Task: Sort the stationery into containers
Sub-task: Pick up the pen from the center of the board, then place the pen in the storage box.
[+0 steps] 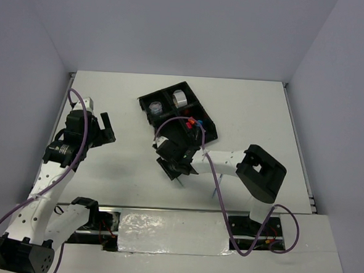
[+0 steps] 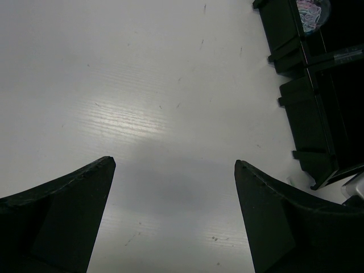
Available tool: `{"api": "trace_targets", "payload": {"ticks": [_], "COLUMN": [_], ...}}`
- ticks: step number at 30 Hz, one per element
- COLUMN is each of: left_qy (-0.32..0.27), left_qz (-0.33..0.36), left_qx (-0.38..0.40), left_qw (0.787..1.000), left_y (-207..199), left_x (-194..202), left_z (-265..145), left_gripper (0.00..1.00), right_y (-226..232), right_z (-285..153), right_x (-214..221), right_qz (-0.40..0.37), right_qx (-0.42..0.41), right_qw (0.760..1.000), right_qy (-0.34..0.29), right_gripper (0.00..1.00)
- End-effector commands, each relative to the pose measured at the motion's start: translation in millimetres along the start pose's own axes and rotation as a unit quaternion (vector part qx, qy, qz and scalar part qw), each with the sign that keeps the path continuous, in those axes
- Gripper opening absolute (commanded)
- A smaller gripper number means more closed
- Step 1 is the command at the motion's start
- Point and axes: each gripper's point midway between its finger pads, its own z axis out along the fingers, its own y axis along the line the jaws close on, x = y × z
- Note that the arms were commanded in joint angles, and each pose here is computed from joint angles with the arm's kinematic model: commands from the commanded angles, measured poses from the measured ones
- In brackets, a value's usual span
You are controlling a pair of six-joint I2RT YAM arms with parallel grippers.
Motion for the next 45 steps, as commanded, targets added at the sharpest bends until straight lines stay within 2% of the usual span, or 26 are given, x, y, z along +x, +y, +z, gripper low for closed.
{"api": "trace_targets", "payload": {"ticks": [1,3,5,8,11,13,15,16,18,19,20,21,27,28,32,45], "left_qy": [-0.015,-0.016,-0.016,-0.015,-0.016,-0.017,-0.016,-0.016,-0.016,-0.016,-0.017,-0.018,-0.017,-0.016,-0.014,-0.021], "left_qz": [-0.002,-0.002,-0.001,-0.001,-0.002,-0.003,-0.004,-0.005,-0.007,-0.007,-0.008,-0.008,-0.008,-0.008,-0.006,-0.010], "left_qx": [0.009,0.009,0.010,0.009,0.008,0.008,0.008,0.008,0.008,0.006,0.007,0.006,0.004,0.005,0.011,0.016], "left_qw": [1.000,1.000,1.000,1.000,1.000,1.000,1.000,1.000,1.000,1.000,1.000,1.000,1.000,1.000,1.000,1.000], "left_y": [-3,-3,-3,-3,-2,-2,-2,-2,-1,0,0,1,1,1,-1,0], "left_x": [-10,-11,-10,-10,-10,-11,-11,-11,-12,-11,-12,-12,-12,-12,-12,-14], "left_z": [-2,-3,-3,-2,-3,-3,-2,-2,-2,-1,-2,-2,-1,-1,0,-2], "left_gripper": [0.99,0.99,0.99,0.99,1.00,0.99,0.99,0.99,0.99,0.99,0.99,0.99,0.99,0.99,0.99,0.99], "right_y": [14,23,34,47,62,47,12,-13,-48,-81,-94,-114,-156,-157,-152,-119], "right_z": [6,7,1,-12,-47,-73,-87,-93,-89,-92,-81,-81,-62,-56,-49,-24], "right_x": [5,8,4,-7,-33,-66,-90,-107,-112,-126,-121,-129,-153,-153,-166,-168], "right_qz": [0.009,0.005,0.004,0.001,0.005,0.033,0.113,0.150,0.234,0.301,0.324,0.363,0.458,0.465,0.470,0.422], "right_qx": [-0.024,-0.038,-0.057,-0.095,-0.146,-0.123,-0.071,-0.021,0.038,0.075,0.095,0.108,0.145,0.148,0.128,0.112], "right_qw": [1.000,0.999,0.998,0.995,0.987,0.984,0.978,0.971,0.955,0.930,0.924,0.906,0.850,0.847,0.844,0.879], "right_qy": [-0.001,0.004,-0.001,-0.022,-0.071,-0.127,-0.159,-0.185,-0.180,-0.195,-0.178,-0.190,-0.216,-0.212,-0.223,-0.193], "right_gripper": [0.39,0.24,0.00,0.00,0.00,0.00,0.00,0.00,0.00,0.00,0.00,0.00,0.00,0.00,0.00,0.00]}}
